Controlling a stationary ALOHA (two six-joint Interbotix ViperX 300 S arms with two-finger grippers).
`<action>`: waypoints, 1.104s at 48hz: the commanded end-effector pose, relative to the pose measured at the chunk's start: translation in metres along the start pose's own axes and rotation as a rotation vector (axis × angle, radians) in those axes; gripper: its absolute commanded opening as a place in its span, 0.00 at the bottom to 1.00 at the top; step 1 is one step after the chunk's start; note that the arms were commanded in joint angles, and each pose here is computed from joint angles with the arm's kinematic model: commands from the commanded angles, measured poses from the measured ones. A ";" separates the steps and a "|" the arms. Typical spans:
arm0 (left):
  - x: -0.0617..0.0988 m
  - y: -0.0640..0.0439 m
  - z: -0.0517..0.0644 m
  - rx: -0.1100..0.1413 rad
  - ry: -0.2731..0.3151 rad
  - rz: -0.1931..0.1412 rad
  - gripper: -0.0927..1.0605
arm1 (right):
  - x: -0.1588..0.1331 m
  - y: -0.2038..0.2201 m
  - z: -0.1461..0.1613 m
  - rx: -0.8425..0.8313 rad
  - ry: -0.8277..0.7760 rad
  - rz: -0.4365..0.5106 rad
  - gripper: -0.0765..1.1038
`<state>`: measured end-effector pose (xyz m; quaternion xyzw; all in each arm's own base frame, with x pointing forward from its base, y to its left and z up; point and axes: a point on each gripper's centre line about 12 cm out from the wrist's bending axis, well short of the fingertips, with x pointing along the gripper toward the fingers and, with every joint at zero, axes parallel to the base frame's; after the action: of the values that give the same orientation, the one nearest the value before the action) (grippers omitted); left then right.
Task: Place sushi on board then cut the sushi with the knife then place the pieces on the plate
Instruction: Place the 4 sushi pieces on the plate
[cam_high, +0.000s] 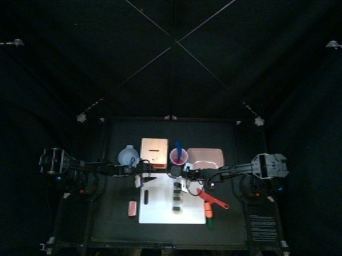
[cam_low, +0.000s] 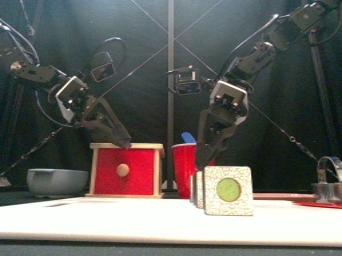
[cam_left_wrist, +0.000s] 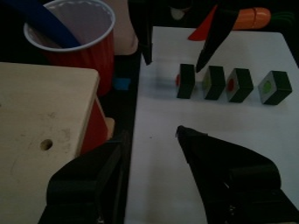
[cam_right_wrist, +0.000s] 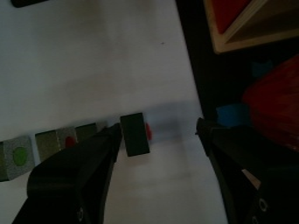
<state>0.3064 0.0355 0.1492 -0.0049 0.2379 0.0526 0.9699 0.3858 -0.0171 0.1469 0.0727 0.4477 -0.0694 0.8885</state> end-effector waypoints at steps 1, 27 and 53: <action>-0.001 0.001 0.008 0.002 -0.026 0.002 0.81 | -0.004 0.006 0.010 0.004 -0.030 0.015 0.89; -0.003 0.001 0.001 0.000 -0.008 0.002 0.81 | 0.024 0.010 0.005 0.001 0.032 0.008 0.80; -0.003 0.002 -0.002 -0.001 0.000 0.005 0.81 | -0.029 -0.006 0.004 0.034 0.090 -0.042 0.60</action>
<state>0.2996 0.0351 0.1421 -0.0053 0.2505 0.0526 0.9667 0.3783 -0.0158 0.1434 0.0751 0.5083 -0.0837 0.8538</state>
